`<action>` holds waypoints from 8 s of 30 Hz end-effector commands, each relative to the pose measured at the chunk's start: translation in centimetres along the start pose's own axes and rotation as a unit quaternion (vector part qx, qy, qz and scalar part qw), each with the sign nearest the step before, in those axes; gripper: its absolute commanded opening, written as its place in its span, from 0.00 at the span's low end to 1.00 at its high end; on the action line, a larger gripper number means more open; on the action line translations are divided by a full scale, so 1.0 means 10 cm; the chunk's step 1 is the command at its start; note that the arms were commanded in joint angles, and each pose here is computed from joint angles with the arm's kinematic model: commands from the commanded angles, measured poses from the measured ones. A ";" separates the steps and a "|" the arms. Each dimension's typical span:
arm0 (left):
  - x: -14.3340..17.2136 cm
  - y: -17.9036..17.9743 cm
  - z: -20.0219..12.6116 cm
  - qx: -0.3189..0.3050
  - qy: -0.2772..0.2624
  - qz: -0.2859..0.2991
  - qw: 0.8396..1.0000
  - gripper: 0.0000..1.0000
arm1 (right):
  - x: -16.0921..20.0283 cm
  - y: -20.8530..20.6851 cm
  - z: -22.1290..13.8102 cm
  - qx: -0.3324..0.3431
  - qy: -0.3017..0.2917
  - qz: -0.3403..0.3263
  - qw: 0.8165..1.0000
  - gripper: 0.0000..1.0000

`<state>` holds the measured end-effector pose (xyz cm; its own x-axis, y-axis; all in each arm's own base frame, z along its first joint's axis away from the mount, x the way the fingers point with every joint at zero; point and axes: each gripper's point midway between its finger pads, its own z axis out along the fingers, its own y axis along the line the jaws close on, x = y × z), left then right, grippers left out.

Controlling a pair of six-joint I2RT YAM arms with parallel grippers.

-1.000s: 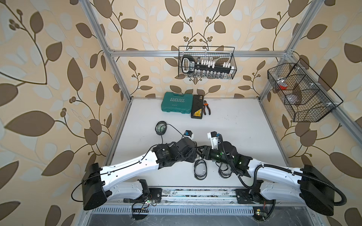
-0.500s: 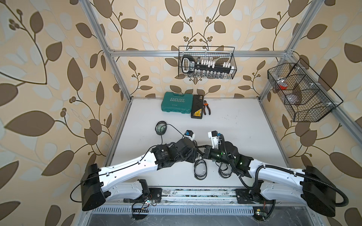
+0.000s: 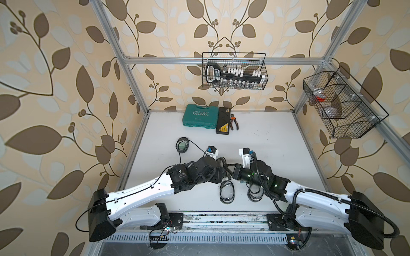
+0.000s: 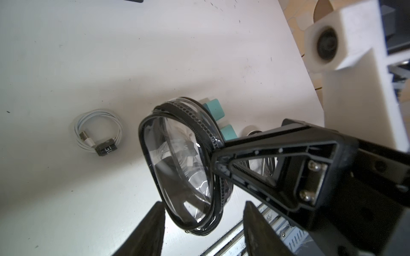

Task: Pack away charging kits
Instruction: Open the storage bag, then pick up the charging cable from the center of the board, then place the charging cable in the storage bag, then pick up the plug from the center of the board.

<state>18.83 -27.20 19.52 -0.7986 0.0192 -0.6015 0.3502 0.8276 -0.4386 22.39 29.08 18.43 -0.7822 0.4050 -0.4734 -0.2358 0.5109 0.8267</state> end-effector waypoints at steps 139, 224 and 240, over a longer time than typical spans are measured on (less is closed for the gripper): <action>-0.09 2.06 -0.45 -0.382 0.004 -0.191 0.904 0.00 | 0.21 -1.31 1.34 0.417 0.115 -0.176 0.884 0.48; -0.11 1.28 0.70 -0.166 0.078 -0.168 0.969 0.00 | -0.09 -0.66 0.77 0.298 0.017 -0.138 0.944 0.62; -0.12 1.32 0.66 -0.179 0.075 -0.168 0.967 0.00 | -0.31 -1.48 -0.24 0.309 -0.098 0.098 0.941 1.00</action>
<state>27.15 -20.04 8.93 -0.9238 -0.2111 -0.3193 -0.1055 0.9423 -0.3176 26.44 17.82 7.60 -0.6751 0.5480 -0.4939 0.2991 0.8153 0.4958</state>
